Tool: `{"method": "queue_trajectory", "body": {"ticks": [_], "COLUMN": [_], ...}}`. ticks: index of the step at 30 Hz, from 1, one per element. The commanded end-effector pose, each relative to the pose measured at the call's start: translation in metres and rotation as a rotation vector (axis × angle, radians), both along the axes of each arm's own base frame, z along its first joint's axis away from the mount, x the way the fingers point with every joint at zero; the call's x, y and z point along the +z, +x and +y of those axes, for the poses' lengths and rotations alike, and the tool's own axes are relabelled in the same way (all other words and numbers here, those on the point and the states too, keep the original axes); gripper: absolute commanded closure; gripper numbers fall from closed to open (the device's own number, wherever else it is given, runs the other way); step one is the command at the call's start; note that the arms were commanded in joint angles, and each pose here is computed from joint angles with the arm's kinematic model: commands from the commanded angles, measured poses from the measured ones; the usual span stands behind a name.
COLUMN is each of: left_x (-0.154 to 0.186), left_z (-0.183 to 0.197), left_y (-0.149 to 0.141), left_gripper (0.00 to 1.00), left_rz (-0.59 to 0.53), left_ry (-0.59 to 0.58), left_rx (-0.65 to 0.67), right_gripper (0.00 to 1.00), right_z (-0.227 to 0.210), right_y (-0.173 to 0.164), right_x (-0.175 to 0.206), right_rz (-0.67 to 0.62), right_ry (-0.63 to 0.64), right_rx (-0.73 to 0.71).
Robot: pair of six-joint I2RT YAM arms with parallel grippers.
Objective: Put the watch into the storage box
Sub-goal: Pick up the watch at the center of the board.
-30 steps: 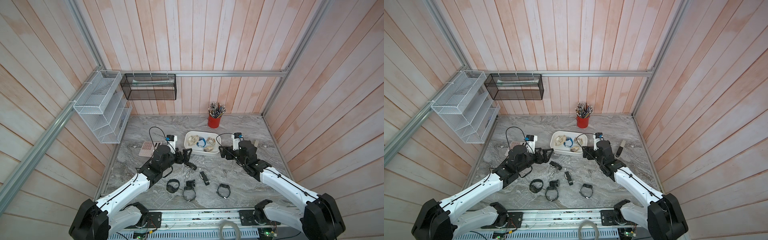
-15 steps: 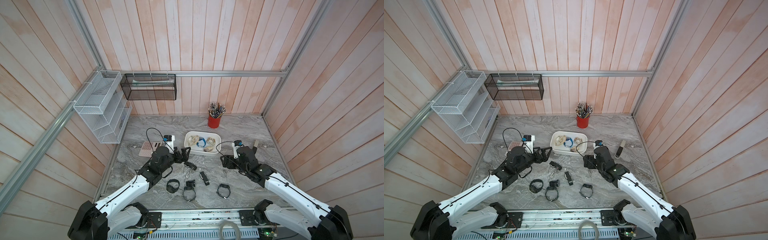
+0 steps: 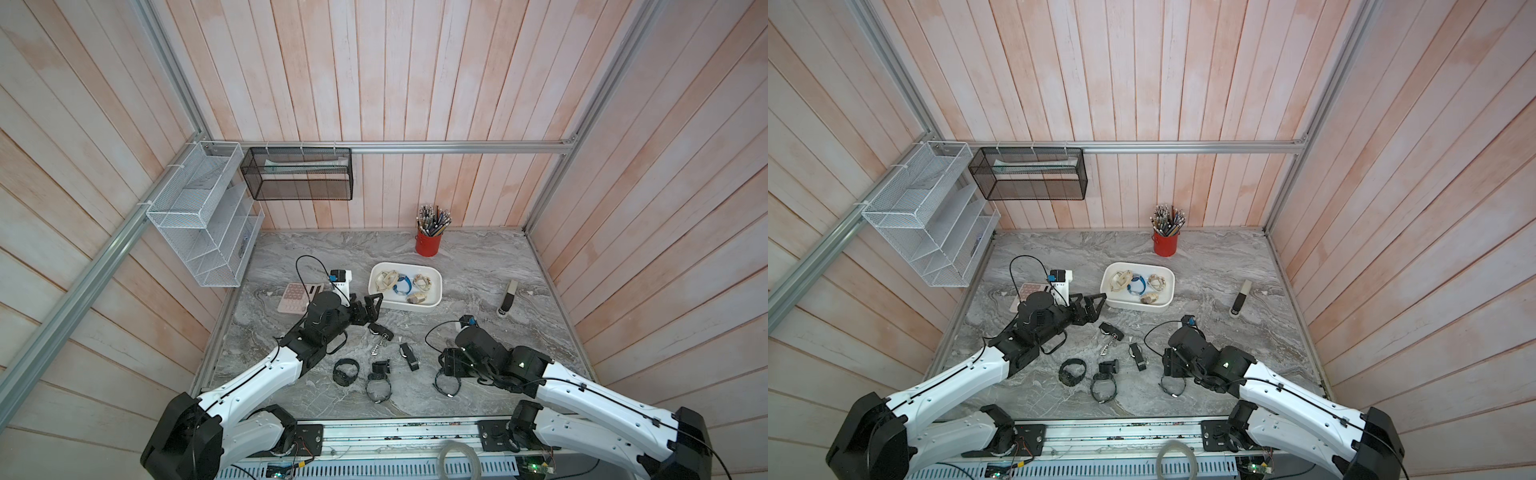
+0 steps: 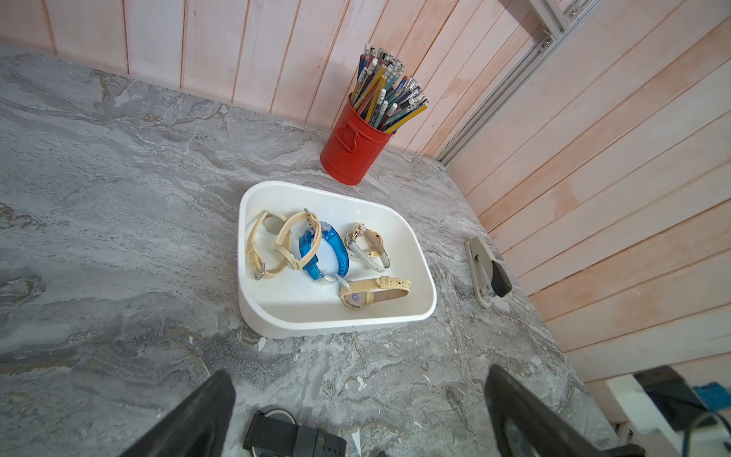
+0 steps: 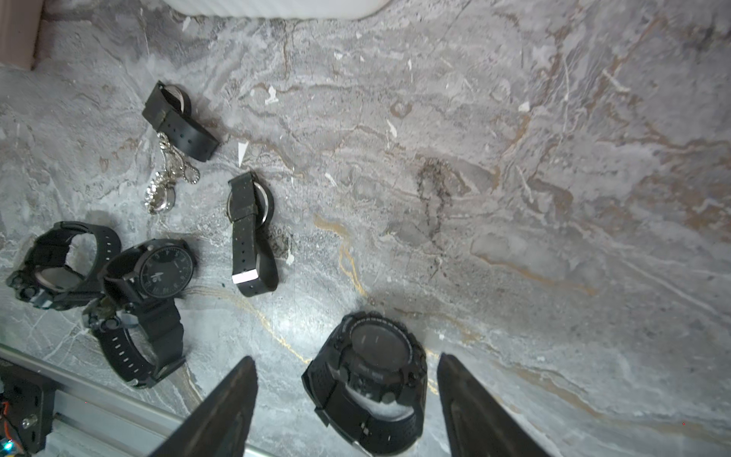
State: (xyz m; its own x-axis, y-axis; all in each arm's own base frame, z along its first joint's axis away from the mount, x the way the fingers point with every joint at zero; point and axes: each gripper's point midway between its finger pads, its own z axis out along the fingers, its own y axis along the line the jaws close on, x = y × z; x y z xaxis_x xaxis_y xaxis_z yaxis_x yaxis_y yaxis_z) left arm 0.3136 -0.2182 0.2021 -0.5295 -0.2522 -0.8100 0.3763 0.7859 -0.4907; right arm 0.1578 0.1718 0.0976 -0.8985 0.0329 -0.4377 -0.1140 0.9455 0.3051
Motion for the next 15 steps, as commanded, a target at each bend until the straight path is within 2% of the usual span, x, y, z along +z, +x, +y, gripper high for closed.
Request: {"method": "queue_trajectory", "body": {"ticks": [1,11,15], "left_x": [0.006,0.005,0.002], "left_z": [0.002,0.003,0.004], "left_y": [0.002,0.003,0.002], "left_gripper": [0.00,0.00,0.00], "left_rz": [-0.022,-0.016,-0.014], "left_ry": [-0.005,0.009,0.011], "left_rx": [0.007,0.012,0.018], "right_gripper": [0.27,0.29,0.42], "right_z": [-0.015,-0.020,-0.019], "right_y": [-0.018,-0.038,-0.043], "right_x": [-0.019,-0.045,-0.056], "right_rz": [0.086,0.153,0.170], "right_ry": [-0.032,-0.042,-0.031], "right_rx": [-0.061,-0.069,-0.068]}}
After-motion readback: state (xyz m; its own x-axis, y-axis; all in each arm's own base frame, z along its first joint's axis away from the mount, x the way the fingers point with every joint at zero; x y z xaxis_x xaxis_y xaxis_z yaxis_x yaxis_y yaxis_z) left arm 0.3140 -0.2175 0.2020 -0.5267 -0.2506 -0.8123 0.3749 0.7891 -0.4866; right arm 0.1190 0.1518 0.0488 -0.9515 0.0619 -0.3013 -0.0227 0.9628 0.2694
